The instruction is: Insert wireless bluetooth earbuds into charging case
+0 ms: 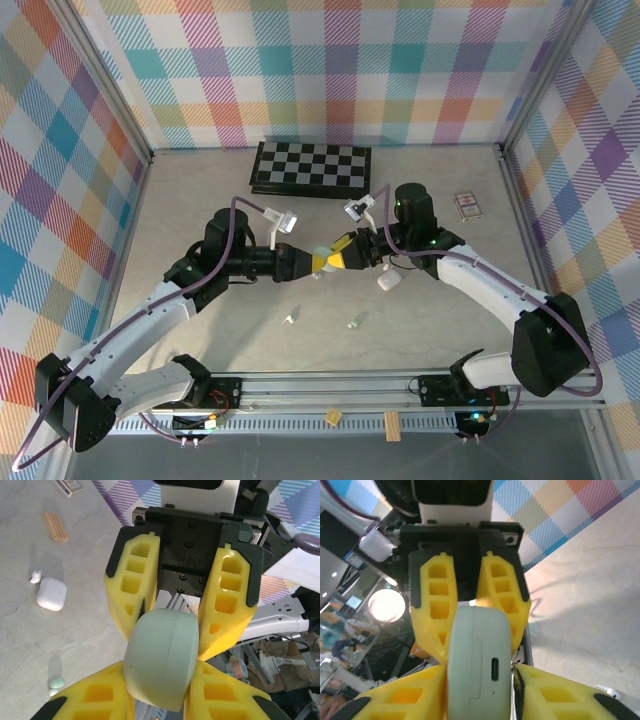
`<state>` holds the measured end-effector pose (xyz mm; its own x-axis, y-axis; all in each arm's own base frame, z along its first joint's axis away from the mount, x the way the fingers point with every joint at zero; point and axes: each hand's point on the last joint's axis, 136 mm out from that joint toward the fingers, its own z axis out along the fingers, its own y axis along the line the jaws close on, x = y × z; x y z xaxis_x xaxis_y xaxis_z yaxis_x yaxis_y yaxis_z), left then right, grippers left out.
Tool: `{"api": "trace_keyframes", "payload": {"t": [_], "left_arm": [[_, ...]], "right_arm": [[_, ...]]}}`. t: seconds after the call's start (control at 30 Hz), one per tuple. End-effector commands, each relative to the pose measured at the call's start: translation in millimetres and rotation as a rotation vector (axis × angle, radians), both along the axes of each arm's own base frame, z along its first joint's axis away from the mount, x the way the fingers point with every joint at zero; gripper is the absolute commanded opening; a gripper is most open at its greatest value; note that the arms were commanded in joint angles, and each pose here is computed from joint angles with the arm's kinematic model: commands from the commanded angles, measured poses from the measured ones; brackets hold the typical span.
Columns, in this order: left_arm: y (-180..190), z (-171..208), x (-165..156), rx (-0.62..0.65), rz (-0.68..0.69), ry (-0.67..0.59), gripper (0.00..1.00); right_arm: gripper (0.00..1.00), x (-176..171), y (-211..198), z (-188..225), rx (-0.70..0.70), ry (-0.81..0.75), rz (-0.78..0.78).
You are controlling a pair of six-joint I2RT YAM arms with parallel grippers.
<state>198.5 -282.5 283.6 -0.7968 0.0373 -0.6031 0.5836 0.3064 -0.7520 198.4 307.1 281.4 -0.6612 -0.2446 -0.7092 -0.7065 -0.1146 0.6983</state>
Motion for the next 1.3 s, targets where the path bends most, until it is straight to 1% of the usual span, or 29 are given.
{"api": "trace_keyframes", "payload": {"t": [0.0, 0.13, 0.3, 0.33, 0.4, 0.5, 0.57, 0.7, 0.73, 0.77, 0.8, 0.83, 0.87, 0.93, 0.97, 1.03, 1.1, 1.13, 1.2, 1.27], "left_arm": [[-2, 13, 6, -0.069, 0.039, -0.01, 0.17], [-2, 18, 19, -0.146, 0.12, 0.032, 0.17], [6, 19, 29, -0.169, 0.212, 0.021, 0.17], [8, 20, 31, -0.181, 0.229, 0.024, 0.17], [9, 21, 33, -0.199, 0.246, 0.028, 0.17], [13, 16, 39, -0.189, 0.286, 0.032, 0.16], [15, 14, 43, -0.192, 0.311, 0.036, 0.17], [18, 16, 47, -0.209, 0.334, 0.034, 0.17], [19, 15, 48, -0.21, 0.337, 0.03, 0.2], [19, 16, 48, -0.211, 0.337, 0.017, 0.27], [19, 16, 47, -0.211, 0.332, -0.007, 0.38], [21, 18, 45, -0.203, 0.328, -0.057, 0.5], [24, 18, 45, -0.191, 0.333, -0.108, 0.6], [33, 24, 41, -0.163, 0.342, -0.274, 0.78], [37, 26, 40, -0.151, 0.349, -0.362, 0.83], [46, 31, 34, -0.123, 0.355, -0.562, 0.88], [52, 30, 29, -0.08, 0.356, -0.753, 0.91], [53, 24, 28, -0.036, 0.342, -0.836, 0.92], [54, 11, 31, 0.044, 0.33, -0.925, 0.94], [48, 3, 28, 0.083, 0.259, -0.998, 0.99]], "right_arm": [[0.4, 15, 4, 3, 0.012, -0.003, -0.1], [0.4, 30, 5, 2, 0.034, 0.029, -0.203], [0.4, 44, 2, 3, 0.064, 0.069, -0.306], [0.38, 46, 2, 4, 0.073, 0.08, -0.317], [0.28, 50, 3, 8, 0.098, 0.096, -0.329], [0.23, 52, 4, 10, 0.123, 0.117, -0.322], [0.22, 54, 5, 11, 0.131, 0.129, -0.322], [0.11, 57, 6, 13, 0.155, 0.154, -0.333], [0.09, 58, 6, 14, 0.16, 0.16, -0.336], [0.07, 59, 6, 14, 0.16, 0.166, -0.341], [0.05, 62, 5, 15, 0.158, 0.178, -0.353], [0.01, 65, 3, 14, 0.151, 0.193, -0.378], [0.0, 67, 1, 15, 0.142, 0.2, -0.391], [0.0, 66, -2, 16, 0.104, 0.208, -0.385], [0.0, 64, -4, 14, 0.08, 0.219, -0.376], [0.0, 61, -8, 13, 0.028, 0.245, -0.364], [0.0, 57, -15, 13, -0.012, 0.278, -0.345], [0.0, 52, -17, 15, -0.027, 0.291, -0.319], [0.0, 43, -21, 21, -0.043, 0.304, -0.276], [0.01, 33, -23, 29, -0.053, 0.31, -0.234]]}}
